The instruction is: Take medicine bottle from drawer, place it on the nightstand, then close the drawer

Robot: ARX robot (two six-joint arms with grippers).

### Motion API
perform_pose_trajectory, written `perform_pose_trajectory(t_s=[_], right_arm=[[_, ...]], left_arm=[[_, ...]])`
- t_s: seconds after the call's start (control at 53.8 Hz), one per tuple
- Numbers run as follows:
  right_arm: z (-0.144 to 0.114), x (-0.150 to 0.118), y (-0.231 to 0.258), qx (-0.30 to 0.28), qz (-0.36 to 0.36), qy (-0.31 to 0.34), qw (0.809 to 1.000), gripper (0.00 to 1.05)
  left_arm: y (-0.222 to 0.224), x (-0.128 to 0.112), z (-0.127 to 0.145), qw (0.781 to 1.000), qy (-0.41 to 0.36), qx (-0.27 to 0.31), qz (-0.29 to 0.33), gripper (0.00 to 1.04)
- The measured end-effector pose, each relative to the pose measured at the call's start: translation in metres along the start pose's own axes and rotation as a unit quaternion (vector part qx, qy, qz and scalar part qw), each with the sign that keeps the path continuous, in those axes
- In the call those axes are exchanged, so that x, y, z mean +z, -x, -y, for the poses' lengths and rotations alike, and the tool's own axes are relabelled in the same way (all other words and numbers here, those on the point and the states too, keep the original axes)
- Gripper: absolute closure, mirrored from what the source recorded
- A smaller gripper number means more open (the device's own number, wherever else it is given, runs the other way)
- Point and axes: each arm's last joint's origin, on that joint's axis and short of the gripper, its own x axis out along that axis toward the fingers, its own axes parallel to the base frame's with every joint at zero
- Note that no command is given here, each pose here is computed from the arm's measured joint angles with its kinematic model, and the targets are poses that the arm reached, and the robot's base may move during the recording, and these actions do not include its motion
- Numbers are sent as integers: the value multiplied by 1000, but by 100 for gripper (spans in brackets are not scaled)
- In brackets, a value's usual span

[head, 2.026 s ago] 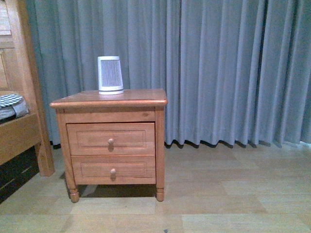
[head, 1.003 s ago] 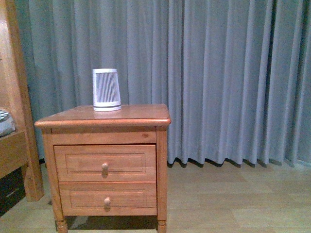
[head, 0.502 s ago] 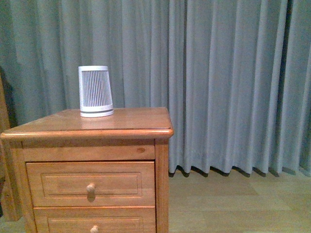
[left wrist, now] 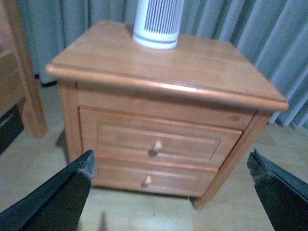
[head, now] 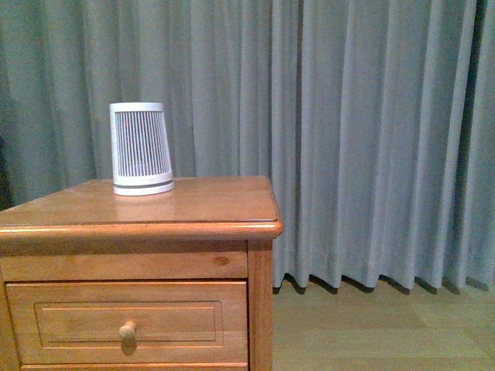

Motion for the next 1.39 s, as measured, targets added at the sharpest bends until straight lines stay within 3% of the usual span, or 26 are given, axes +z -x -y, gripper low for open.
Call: perform_pose_trajectory(t_s=[0.056,0.13,0.242,0.334,0.502,0.613,1.059,1.394], right_arm=[[0,0,0,0,0,0,1000,7],[0,0,0,0,0,0,1000,7],[0,0,0,0,0,0,1000,7],[0,0,0,0,0,0,1000,7],[0,0,0,0,0,0,1000,7],[0,0,0,0,0,0,1000,7],[0,0,0,0,0,0,1000,7],[0,0,0,0,0,0,1000,7]], left_arm=[[-36,16,2,1000,-20,-14,14,7],[-93,14,2,999,-37,-19,1,7],[-175,-42,-3,995,-60,2,-76,7],[-205,-82,-1,990,-68,-1,-125,7],[-235,-124,5,983,-79,1,-164,7],[-250,-135,10,981,-85,2,-172,7],[-286,-168,12,972,-110,30,-204,7],[-303,-169,8,977,-84,35,-192,7]])
